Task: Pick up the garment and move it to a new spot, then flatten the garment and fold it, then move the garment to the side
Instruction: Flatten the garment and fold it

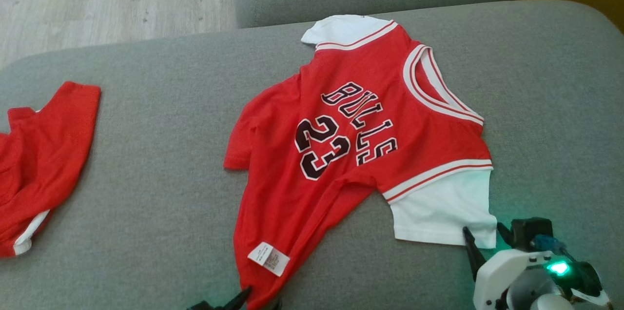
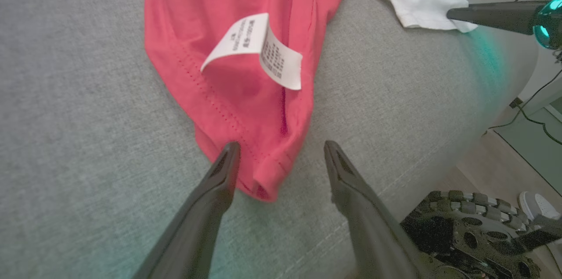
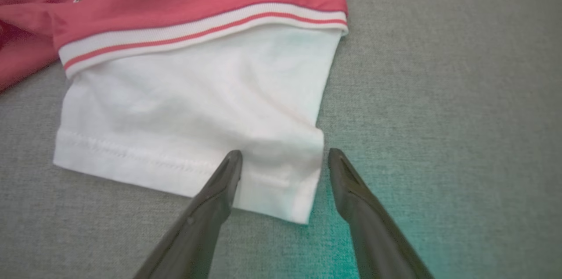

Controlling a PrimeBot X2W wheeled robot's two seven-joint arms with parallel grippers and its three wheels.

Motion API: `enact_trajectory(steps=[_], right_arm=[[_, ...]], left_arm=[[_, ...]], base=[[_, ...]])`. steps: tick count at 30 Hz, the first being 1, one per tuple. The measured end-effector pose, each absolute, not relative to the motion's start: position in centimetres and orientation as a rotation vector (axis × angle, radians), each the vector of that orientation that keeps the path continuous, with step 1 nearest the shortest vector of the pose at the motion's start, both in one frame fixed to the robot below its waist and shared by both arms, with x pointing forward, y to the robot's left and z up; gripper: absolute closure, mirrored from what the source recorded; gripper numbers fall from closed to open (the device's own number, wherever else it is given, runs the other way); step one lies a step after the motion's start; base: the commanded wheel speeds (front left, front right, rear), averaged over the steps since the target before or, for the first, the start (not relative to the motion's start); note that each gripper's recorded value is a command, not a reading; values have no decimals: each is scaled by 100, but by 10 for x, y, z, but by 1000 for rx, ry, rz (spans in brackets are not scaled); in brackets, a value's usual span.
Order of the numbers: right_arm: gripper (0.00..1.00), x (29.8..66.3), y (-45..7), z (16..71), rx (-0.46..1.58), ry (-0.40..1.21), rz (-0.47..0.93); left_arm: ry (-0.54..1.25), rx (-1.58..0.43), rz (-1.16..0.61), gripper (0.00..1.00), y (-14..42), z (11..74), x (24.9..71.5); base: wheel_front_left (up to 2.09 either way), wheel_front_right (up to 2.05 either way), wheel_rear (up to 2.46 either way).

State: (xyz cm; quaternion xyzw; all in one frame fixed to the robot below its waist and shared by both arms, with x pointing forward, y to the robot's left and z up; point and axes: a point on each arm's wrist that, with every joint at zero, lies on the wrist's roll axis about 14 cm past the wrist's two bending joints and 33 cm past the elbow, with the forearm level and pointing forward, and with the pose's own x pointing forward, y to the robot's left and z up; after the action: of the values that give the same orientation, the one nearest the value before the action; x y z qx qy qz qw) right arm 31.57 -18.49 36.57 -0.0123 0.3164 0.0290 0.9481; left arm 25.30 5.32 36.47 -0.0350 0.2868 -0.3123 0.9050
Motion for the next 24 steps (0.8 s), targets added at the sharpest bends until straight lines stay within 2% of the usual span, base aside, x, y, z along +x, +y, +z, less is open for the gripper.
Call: enact_trajectory(steps=[14, 15, 16, 17, 18, 19, 20, 24], right_arm=[[0, 319, -177, 358, -6, 658, 75], [0, 319, -177, 358, -3, 660, 77], [0, 319, -175, 357, 5, 663, 80], [0, 319, -173, 356, 16, 668, 84], [0, 319, -171, 355, 31, 676, 86], [53, 320, -169, 355, 50, 679, 89], [100, 322, -167, 356, 71, 676, 92], [100, 331, -160, 366, 197, 629, 84]], left_arm=[[599, -82, -651, 0, 50, 360, 257], [601, -79, -648, 7, 51, 359, 258], [605, -77, -646, 31, 52, 357, 258], [606, -75, -643, 62, 52, 356, 259], [606, -75, -638, 75, 53, 355, 260], [612, -79, -634, 100, 53, 354, 260], [616, -75, -634, 100, 53, 353, 260], [601, -87, -625, 100, 54, 356, 266]], base=[[0, 0, 0], [0, 0, 0], [0, 0, 0], [0, 0, 0], [0, 0, 0], [0, 0, 0], [0, 0, 0], [0, 0, 0]])
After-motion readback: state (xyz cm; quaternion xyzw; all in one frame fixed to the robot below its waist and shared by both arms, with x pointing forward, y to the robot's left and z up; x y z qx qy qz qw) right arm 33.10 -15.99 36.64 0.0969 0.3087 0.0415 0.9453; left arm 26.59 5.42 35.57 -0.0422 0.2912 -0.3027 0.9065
